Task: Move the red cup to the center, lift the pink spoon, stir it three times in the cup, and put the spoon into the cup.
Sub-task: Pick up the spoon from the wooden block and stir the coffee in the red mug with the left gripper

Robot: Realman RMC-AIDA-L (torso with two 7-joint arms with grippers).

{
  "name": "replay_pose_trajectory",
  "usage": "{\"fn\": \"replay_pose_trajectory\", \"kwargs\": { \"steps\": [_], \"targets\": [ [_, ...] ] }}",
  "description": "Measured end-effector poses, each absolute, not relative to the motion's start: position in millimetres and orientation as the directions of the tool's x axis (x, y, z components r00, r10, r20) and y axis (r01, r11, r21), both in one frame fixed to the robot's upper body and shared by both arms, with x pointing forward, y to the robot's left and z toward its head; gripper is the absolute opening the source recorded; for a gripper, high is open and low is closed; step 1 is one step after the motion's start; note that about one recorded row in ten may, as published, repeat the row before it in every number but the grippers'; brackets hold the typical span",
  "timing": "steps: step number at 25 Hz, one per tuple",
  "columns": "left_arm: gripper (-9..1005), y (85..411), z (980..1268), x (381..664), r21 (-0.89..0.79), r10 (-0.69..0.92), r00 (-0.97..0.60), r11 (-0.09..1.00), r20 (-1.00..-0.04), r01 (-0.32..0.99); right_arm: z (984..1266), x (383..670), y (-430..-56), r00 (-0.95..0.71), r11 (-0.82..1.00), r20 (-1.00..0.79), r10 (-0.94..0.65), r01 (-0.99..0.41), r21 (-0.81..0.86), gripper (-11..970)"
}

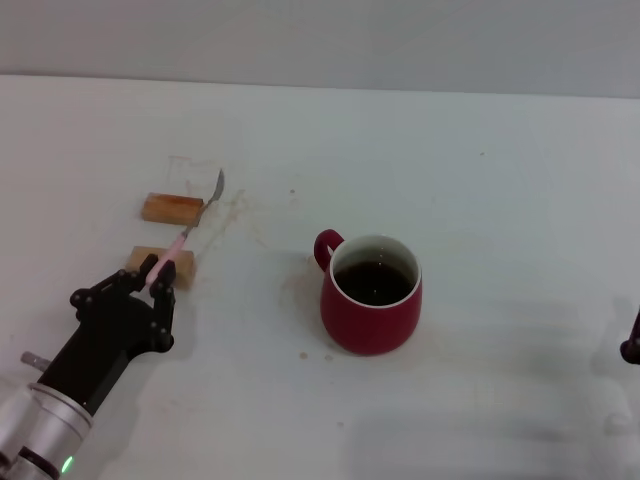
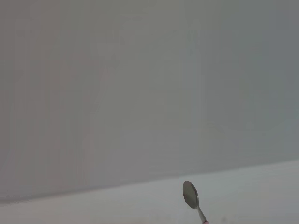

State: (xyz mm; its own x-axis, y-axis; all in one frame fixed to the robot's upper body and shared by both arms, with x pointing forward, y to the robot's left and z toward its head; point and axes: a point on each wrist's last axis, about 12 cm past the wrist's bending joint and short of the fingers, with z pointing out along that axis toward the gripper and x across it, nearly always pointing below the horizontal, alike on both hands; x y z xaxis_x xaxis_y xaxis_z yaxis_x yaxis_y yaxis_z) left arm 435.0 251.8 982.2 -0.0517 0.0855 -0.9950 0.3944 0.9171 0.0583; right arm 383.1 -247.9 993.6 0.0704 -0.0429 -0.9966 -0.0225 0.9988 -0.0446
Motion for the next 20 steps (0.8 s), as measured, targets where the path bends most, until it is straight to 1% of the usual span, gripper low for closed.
{"fn": "replay_pose_trajectory", "kwargs": {
  "steps": [1,5,10,15,16,17,20],
  "targets": [
    [138,251.0,986.3,434.3,0.071,0.083,-0.013,0.912,-0.996,0.404,993.3,383.3,-247.7,0.068,0.999,-0.997,-0.043,-0.024,-0.045,0],
    [138,251.2,992.5,433.2,0.08,0.069,0.04,0.908,-0.997,0.412,992.8,383.6,-247.2,0.064,0.999,-0.997,-0.042,-0.026,-0.044,0],
    [138,251.8,996.7,437.7,0.094,0.072,0.067,0.898,-0.995,0.43,992.4,382.7,-247.8,0.061,0.999,-0.997,-0.044,-0.022,-0.045,0],
    [138,258.1,1000.4,453.2,0.108,0.092,0.058,0.89,-0.994,0.444,992.5,382.0,-248.2,0.062,0.999,-0.997,-0.044,-0.02,-0.045,1],
    [138,263.1,1003.4,465.0,0.091,0.084,0.036,0.895,-0.996,0.436,992.5,381.9,-248.3,0.063,0.999,-0.997,-0.044,-0.02,-0.045,1],
    [138,263.1,1003.4,465.0,0.091,0.084,0.036,0.895,-0.996,0.436,992.6,381.8,-248.3,0.063,0.999,-0.997,-0.044,-0.02,-0.045,1],
    [138,270.4,1007.9,484.7,0.076,0.085,-0.004,0.91,-0.996,0.408,992.8,381.7,-248.6,0.065,0.999,-0.997,-0.044,-0.019,-0.046,1]
  ]
}}
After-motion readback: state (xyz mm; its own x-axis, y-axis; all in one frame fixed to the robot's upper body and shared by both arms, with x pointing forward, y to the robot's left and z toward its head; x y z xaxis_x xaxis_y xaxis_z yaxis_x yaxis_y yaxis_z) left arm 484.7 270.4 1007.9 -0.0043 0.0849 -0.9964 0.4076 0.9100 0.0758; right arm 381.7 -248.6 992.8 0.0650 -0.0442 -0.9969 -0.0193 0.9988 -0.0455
